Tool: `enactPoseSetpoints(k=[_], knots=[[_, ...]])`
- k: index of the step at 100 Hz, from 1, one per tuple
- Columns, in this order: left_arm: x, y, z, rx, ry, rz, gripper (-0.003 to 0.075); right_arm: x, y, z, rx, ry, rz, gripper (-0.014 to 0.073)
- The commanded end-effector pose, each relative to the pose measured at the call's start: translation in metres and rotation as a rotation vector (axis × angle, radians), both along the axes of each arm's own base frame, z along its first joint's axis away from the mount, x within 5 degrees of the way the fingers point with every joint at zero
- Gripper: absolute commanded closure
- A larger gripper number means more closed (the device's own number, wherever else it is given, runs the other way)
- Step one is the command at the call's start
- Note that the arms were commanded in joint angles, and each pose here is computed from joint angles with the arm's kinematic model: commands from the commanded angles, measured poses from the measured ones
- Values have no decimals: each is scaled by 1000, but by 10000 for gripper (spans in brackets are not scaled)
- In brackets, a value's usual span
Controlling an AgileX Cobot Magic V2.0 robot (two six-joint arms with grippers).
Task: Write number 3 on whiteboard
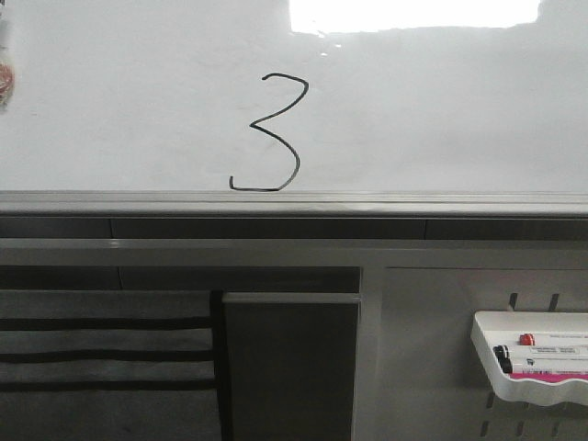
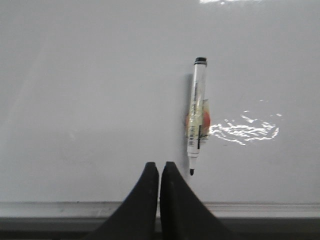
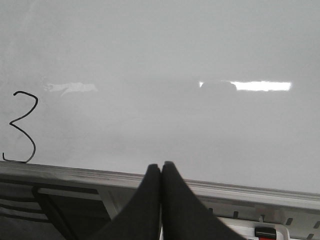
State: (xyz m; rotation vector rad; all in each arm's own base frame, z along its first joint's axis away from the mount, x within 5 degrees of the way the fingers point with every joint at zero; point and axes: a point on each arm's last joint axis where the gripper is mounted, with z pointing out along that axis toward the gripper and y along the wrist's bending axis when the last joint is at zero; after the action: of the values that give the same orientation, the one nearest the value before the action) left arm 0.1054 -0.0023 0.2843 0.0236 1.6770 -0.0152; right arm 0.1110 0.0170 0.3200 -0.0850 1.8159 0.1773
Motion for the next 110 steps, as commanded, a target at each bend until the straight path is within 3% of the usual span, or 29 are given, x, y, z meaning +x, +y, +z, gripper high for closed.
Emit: enactPoseSetpoints(k=[1, 25, 51, 71, 110], knots=[[-11, 0, 16, 0, -186, 0, 741, 2, -3, 15, -10, -100, -28, 664], [-43, 2, -21, 2, -291, 16, 741, 2, -3, 15, -10, -100, -28, 664], [-49, 3, -49, 5, -300, 23, 741, 2, -3, 15, -10, -100, -28, 664], [-54, 2, -61, -11, -353, 5, 741, 2, -3, 15, -10, -100, -28, 664], [-53, 2, -64, -49, -319, 5, 741, 2, -3, 15, -11, -98, -27, 664]])
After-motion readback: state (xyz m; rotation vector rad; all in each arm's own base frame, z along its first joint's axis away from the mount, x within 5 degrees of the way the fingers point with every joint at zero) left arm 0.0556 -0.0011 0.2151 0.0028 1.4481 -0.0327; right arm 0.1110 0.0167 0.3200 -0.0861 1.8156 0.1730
